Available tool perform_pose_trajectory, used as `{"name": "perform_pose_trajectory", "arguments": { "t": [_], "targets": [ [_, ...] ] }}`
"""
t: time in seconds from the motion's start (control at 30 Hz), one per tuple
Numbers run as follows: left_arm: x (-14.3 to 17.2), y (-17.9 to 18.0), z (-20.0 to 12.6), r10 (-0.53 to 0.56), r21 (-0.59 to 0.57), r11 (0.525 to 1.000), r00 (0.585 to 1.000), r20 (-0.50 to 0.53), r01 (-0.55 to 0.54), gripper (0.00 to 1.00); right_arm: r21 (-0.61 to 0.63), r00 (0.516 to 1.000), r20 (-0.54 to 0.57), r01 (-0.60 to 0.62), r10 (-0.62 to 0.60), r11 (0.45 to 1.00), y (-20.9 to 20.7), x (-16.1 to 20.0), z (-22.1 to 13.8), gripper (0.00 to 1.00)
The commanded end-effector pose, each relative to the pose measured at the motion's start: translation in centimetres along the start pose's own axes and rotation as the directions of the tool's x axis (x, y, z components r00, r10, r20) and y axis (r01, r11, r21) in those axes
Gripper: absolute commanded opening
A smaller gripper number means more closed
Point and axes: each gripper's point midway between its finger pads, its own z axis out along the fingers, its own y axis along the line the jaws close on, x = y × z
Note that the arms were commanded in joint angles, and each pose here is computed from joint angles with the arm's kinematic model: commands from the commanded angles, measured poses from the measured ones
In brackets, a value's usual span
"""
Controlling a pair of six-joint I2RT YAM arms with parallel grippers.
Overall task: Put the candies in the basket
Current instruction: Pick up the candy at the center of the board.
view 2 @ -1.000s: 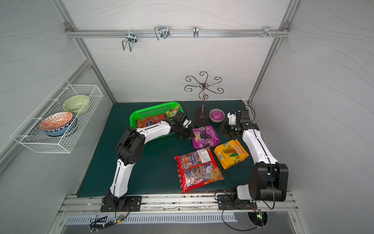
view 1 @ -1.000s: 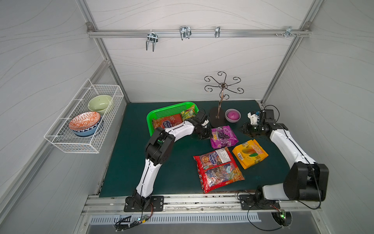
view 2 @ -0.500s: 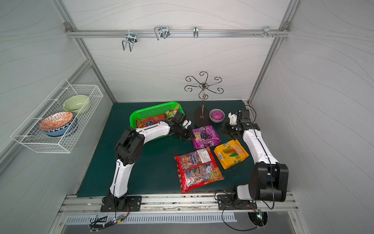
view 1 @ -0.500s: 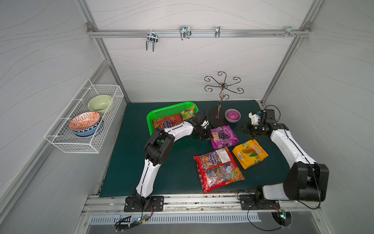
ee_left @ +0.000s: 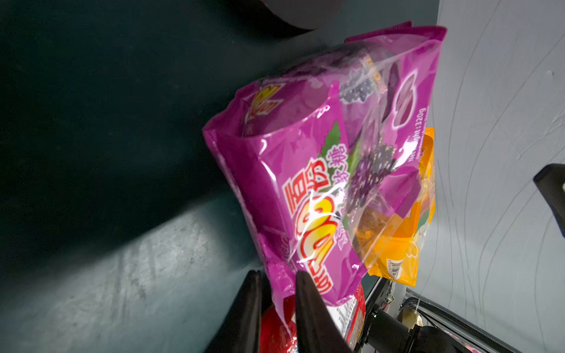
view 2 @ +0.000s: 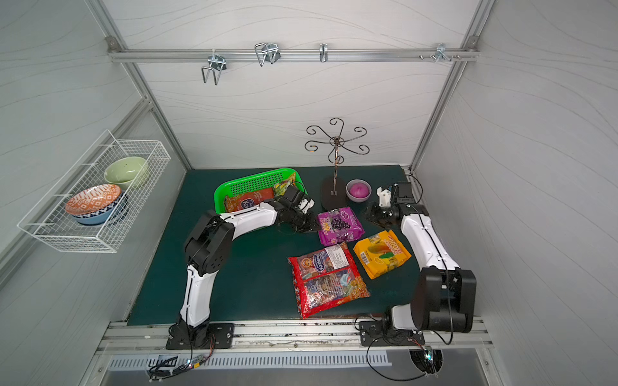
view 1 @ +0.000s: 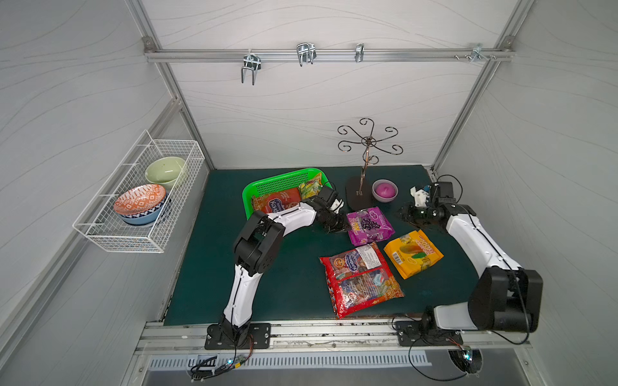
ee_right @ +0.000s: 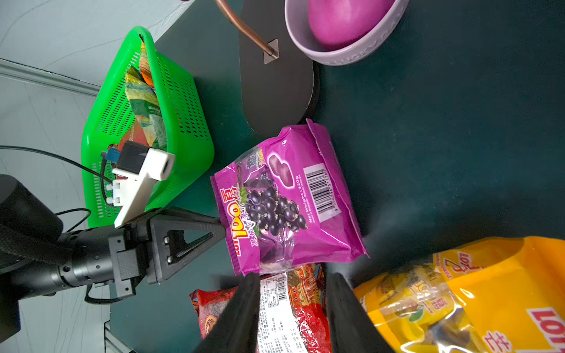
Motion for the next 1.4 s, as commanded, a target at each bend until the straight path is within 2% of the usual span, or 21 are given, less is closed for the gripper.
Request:
{"name": "perform_pose_trajectory", "arguments": {
  "t": [0.0,0.23,0.37,0.63,0.87,1.37],
  "targets": [
    [0.8,3.3,0.1,-0.121,-0.088,0.989,0.992,-0.020,0.119,0.22,-0.009,1.000,0.003,-0.007,0.007,1.000,-0.2,0.0,0.1,0.40],
    [1.2,4.1,0.4,-0.138,-0.109,0.985,0.990,-0.019,0.135,0.18,-0.005,1.000,0.002,-0.007,0.007,1.000,-0.3,0.1,0.2,0.40],
    [1.3,5.1,0.5,-0.148,-0.146,0.979,0.989,-0.012,0.145,0.11,0.002,1.000,-0.006,-0.015,0.015,1.000,-0.6,0.2,0.5,0.40],
    [1.0,7.0,0.6,-0.181,-0.194,0.965,0.983,0.002,0.178,0.12,0.011,1.000,-0.009,-0.022,0.022,1.000,-1.0,0.4,0.8,0.40],
    [0.8,7.7,1.2,-0.198,-0.216,0.957,0.980,-0.003,0.192,0.19,0.006,1.000,-0.013,-0.026,0.027,1.000,-1.0,0.3,1.0,0.40],
    [0.9,5.9,3.5,-0.193,-0.119,0.976,0.979,-0.063,0.185,0.20,-0.010,1.000,-0.012,-0.023,0.023,1.000,-0.8,0.2,1.2,0.40]
  ]
}}
